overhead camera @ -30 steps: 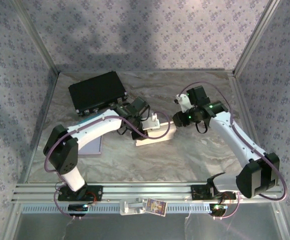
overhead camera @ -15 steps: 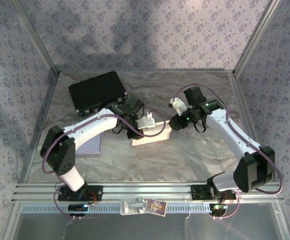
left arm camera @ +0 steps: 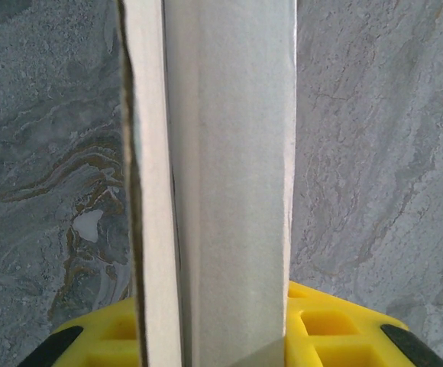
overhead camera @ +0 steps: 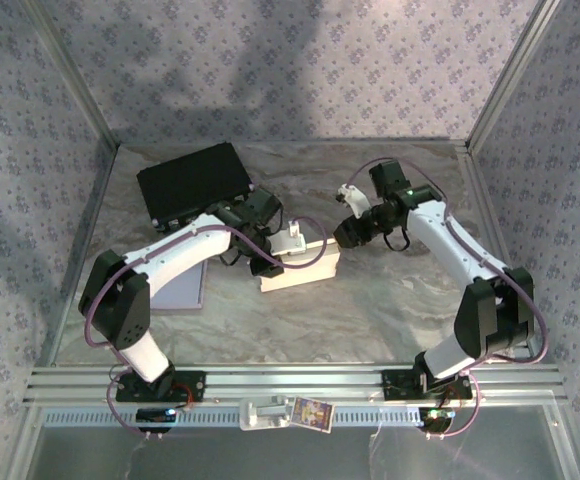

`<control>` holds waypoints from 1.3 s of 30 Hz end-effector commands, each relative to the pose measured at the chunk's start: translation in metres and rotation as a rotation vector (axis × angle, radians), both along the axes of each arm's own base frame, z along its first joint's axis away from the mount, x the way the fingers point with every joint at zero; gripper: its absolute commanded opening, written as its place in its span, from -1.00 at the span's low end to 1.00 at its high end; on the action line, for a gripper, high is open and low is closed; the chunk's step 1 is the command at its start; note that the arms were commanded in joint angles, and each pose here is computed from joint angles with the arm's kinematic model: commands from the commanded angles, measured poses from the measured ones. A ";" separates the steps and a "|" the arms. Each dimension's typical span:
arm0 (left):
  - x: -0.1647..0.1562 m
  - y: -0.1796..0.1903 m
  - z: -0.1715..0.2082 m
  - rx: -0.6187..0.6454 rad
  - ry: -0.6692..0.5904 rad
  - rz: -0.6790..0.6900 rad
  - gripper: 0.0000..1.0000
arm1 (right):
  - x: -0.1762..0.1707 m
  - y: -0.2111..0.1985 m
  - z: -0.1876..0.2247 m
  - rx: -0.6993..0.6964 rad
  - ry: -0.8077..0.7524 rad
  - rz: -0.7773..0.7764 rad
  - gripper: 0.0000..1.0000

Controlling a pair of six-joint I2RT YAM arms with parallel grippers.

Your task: Fold the paper box

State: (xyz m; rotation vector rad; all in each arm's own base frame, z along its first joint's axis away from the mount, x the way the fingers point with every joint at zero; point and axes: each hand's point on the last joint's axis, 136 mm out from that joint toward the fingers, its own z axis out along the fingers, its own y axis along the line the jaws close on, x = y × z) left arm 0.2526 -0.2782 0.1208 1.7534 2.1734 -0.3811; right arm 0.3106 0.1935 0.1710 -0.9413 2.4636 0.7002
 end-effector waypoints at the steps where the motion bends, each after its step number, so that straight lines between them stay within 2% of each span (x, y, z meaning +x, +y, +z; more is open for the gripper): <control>1: -0.010 0.006 0.002 0.005 0.034 -0.017 -0.44 | 0.002 0.003 0.007 0.025 -0.004 0.017 -0.27; 5: -0.009 0.006 0.001 0.004 0.037 -0.015 -0.44 | 0.004 0.002 0.006 0.028 0.001 0.002 -0.32; 8: -0.009 0.006 0.001 0.004 0.039 -0.013 -0.44 | 0.004 0.002 0.005 0.030 0.014 -0.005 -0.45; 17: -0.008 0.005 0.001 0.004 0.042 -0.009 -0.42 | 0.004 -0.004 0.006 -0.010 0.002 -0.030 -0.52; 32: -0.004 0.002 -0.001 0.008 0.049 -0.001 -0.42 | -0.004 -0.007 0.000 -0.047 0.002 -0.041 -0.62; 39: -0.003 0.001 -0.001 0.006 0.051 0.002 -0.41 | -0.008 -0.009 -0.003 -0.066 0.007 -0.059 -0.55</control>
